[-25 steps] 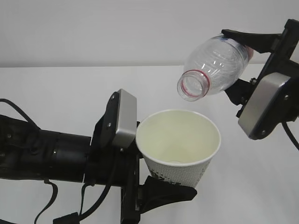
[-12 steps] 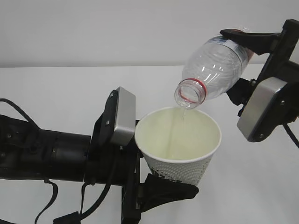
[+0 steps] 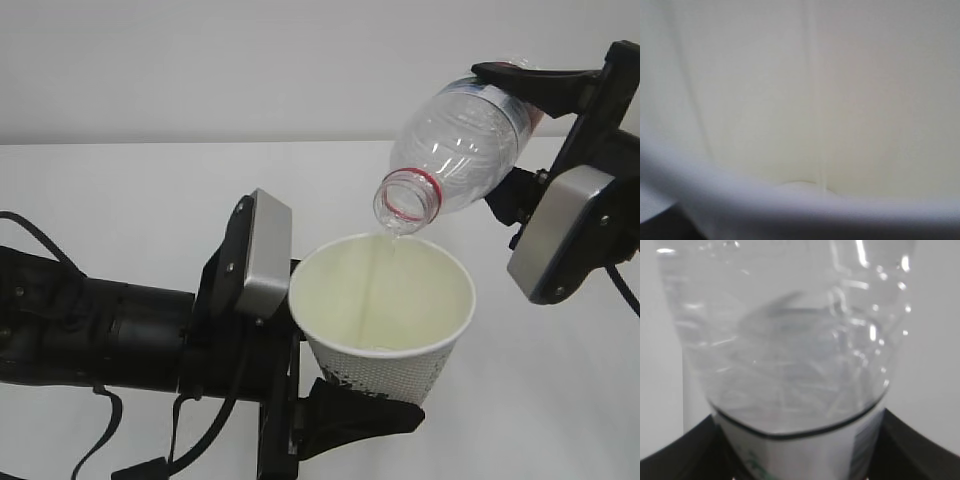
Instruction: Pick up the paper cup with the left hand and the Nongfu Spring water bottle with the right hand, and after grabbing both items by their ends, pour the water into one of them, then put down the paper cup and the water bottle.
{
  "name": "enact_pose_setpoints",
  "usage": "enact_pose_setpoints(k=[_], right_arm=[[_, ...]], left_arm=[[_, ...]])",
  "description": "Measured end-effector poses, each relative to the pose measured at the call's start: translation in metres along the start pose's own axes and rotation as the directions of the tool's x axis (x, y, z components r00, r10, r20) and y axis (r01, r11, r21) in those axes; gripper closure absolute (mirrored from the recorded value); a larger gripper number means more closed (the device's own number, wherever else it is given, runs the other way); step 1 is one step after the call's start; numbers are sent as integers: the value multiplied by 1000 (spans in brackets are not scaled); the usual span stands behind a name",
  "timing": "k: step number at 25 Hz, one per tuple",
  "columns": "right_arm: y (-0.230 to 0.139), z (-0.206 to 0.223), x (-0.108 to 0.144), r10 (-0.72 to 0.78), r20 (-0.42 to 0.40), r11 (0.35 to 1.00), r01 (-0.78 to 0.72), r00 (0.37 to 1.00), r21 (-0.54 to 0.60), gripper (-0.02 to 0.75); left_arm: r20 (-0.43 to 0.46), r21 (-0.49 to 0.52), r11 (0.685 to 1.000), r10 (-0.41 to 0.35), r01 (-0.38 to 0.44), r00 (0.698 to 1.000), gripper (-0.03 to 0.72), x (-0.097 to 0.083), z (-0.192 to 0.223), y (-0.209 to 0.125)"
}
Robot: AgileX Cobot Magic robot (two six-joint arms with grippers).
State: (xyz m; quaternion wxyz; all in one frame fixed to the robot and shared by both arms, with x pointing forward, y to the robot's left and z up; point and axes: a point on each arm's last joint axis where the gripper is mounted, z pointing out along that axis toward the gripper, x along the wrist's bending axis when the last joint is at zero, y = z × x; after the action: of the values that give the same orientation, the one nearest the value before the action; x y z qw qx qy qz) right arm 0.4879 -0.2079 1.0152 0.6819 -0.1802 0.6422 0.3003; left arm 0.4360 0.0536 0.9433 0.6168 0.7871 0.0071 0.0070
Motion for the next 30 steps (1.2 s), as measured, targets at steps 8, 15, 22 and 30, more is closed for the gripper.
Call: enact_pose_setpoints(k=[8,15,22,30], right_arm=[[0,0,0,0,0,1000,0,1000,0,229],[0,0,0,-2,0,1000,2,1000,0,230],[0,0,0,-24,2,1000,24,1000,5,230],[0,0,0,-37,2,999,37,999,5,229]], left_arm=[[30,3,1000,6,-6,1000,178,-3,0,0],[53,15,1000,19,-20,998,179,-5,0,-1],[54,16,1000,18,-19,998,179,-5,0,-1],[54,16,1000,16,-17,998,179,-5,0,-1]])
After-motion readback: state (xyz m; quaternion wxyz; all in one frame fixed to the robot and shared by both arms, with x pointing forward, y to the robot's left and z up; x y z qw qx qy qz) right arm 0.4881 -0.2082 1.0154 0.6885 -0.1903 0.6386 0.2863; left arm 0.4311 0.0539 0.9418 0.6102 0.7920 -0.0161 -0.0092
